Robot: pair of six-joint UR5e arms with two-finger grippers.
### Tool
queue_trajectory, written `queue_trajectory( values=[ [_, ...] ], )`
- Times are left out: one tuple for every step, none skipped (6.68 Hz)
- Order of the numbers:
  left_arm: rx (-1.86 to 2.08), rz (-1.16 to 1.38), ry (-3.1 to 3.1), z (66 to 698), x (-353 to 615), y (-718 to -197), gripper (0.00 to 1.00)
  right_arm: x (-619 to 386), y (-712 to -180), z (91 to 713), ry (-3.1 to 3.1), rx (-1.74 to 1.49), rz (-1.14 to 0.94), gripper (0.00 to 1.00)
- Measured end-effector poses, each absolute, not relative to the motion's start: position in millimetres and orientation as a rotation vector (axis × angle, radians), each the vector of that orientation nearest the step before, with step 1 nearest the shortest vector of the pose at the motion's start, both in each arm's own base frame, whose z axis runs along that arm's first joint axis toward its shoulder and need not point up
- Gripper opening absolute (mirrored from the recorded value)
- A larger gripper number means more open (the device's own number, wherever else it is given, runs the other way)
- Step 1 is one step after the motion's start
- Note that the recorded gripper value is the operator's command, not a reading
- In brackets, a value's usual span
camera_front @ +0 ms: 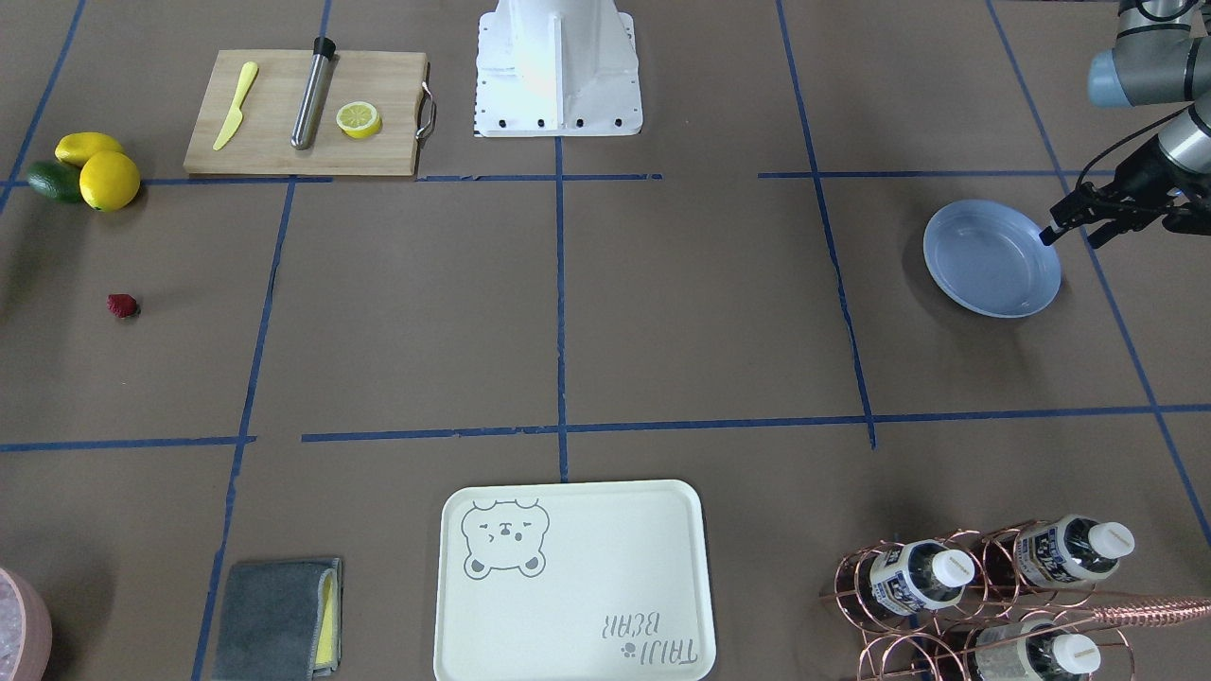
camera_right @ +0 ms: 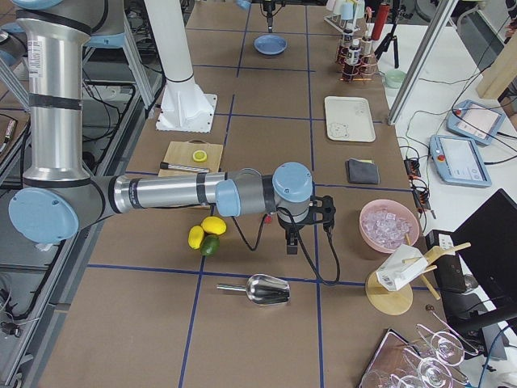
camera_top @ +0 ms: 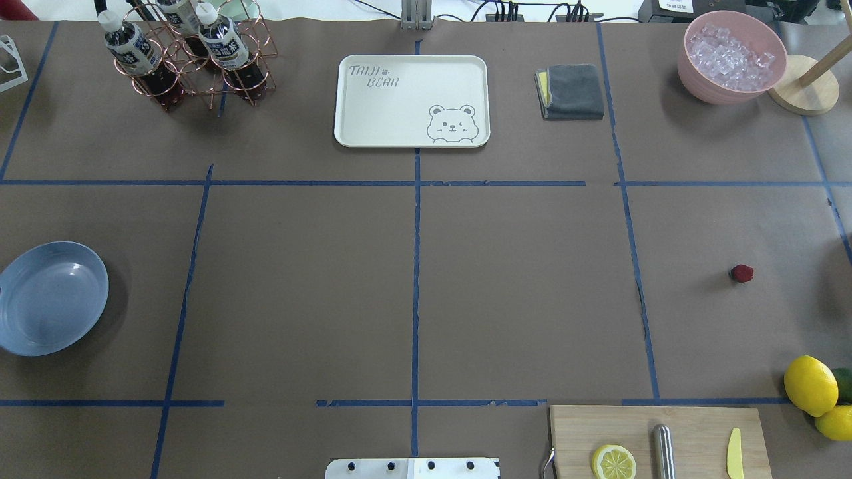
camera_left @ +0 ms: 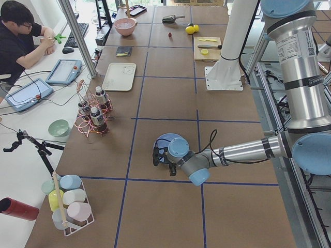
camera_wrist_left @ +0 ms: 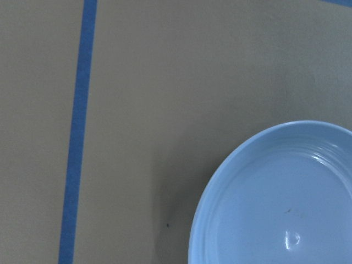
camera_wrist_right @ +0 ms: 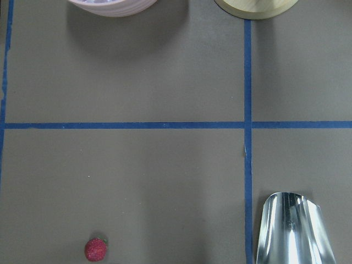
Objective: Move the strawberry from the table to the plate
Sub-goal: 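Lower the left gripper toward the rim of the light blue plate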
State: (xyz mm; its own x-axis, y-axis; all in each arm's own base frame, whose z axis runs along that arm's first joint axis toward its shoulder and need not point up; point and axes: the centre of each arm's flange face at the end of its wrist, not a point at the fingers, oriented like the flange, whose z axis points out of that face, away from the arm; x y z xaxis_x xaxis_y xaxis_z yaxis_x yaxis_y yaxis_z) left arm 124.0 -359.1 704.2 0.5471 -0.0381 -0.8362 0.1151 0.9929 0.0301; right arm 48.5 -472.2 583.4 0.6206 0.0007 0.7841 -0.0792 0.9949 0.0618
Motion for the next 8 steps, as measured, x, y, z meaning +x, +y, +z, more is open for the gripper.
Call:
queue_trajectory(
  values=[
    [0.088,-0.086,0.974,707.2,129.5,-358.1,0.81,48.3,-472.2,583.5,-0.901,0.093,0.046,1.00],
    [0.089,-0.080,0.969,708.1,133.5,-357.5,0.75,48.2,-472.2,583.4,-0.902,0.092,0.046,1.00],
    [0.088,-0.072,0.968,707.8,137.2,-357.2,0.75,48.1,-472.2,583.3,-0.903,0.092,0.046,1.00],
    [0.085,-0.062,0.968,707.4,141.4,-356.9,0.63,48.1,-472.2,583.1,-0.903,0.093,0.045,1.00],
    [0.082,-0.055,0.968,707.4,144.8,-356.5,0.40,48.1,-472.1,583.3,-0.904,0.092,0.046,1.00],
    [0.080,-0.050,0.968,708.3,146.6,-356.0,0.23,48.1,-471.8,584.1,-0.904,0.090,0.046,1.00],
    [0.080,-0.046,0.968,710.0,147.5,-355.3,0.00,48.1,-471.6,584.4,-0.904,0.089,0.047,1.00],
    [0.082,-0.042,0.970,711.0,148.0,-354.7,0.00,48.1,-471.5,584.5,-0.904,0.089,0.047,1.00]
  ],
)
